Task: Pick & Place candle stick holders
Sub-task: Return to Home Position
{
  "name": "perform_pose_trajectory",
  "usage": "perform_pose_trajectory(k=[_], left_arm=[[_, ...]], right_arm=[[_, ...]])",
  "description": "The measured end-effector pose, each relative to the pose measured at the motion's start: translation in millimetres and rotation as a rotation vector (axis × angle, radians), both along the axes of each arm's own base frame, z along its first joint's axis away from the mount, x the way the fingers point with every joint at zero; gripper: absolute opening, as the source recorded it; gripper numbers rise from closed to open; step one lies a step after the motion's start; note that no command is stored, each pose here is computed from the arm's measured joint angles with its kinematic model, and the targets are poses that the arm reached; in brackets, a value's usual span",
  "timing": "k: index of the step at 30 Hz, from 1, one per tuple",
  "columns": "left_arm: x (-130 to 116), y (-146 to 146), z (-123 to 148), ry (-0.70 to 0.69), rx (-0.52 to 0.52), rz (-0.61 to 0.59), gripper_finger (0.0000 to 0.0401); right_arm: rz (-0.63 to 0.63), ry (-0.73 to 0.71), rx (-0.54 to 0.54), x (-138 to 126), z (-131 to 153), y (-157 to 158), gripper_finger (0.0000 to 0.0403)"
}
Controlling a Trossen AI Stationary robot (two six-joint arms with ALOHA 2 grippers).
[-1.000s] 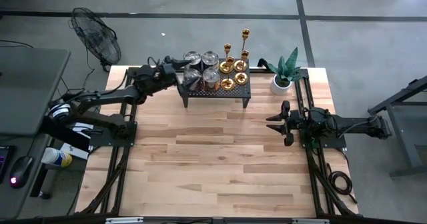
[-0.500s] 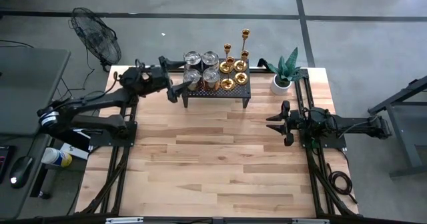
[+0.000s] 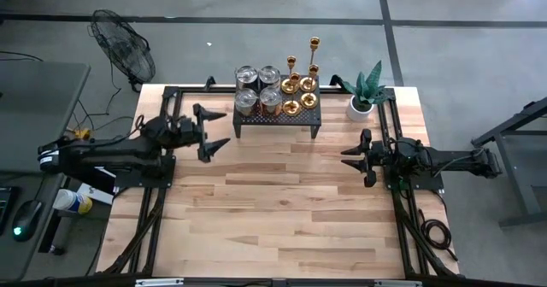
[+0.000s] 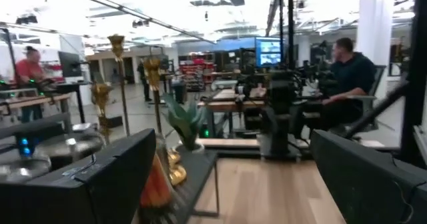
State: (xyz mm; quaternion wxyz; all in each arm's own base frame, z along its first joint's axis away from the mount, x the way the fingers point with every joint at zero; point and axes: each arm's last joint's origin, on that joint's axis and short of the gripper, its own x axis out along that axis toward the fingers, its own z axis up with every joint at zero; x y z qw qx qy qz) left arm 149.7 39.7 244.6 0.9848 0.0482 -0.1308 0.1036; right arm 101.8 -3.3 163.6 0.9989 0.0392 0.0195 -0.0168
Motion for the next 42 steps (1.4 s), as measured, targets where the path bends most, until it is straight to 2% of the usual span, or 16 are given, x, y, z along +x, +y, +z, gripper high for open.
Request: perform_pose_trajectory(k=[5, 11, 15, 20, 25, 28, 31, 34, 42], left_arm=[[-18, -7, -25, -0.013, -0.021, -0.001, 0.0392], [-33, -13, -45, -0.061, -0.154, -0.108, 0.0392], [-38, -16, -48, -0.024, -0.177, -0.172, 0.0392], [-41, -17, -54, 0.039, -0.199, -0.17, 0.0392], [-44, -18, -69, 0.176, -0.256, -0.158, 0.0392], [-47, -24, -73, 0.198, -0.32, -0.195, 0.0392], [-51, -28, -77, 0.231, -0.323, -0.169, 0.0392], [-53, -30, -76, 0.207, -0.281, -0.128, 0.0392], [-52, -34, -77, 0.233, -0.264, -0.168, 0.0392]], right_arm=[[0.0, 0.001, 0.0, 0, 0, 0, 0.0117], [0.0, 0.0, 0.0, 0, 0, 0, 0.0117], [0.0, 0.001, 0.0, 0, 0, 0, 0.0117], [0.0, 0.0, 0.0, 0, 0, 0, 0.0117], [0.0, 0.001, 0.0, 0, 0, 0, 0.0117], [0.0, 0.0, 0.0, 0, 0, 0, 0.0117], [0.0, 0.001, 0.0, 0, 0, 0, 0.0117], [0.0, 0.001, 0.0, 0, 0, 0, 0.0117], [0.0, 0.001, 0.0, 0, 0, 0, 0.0117]])
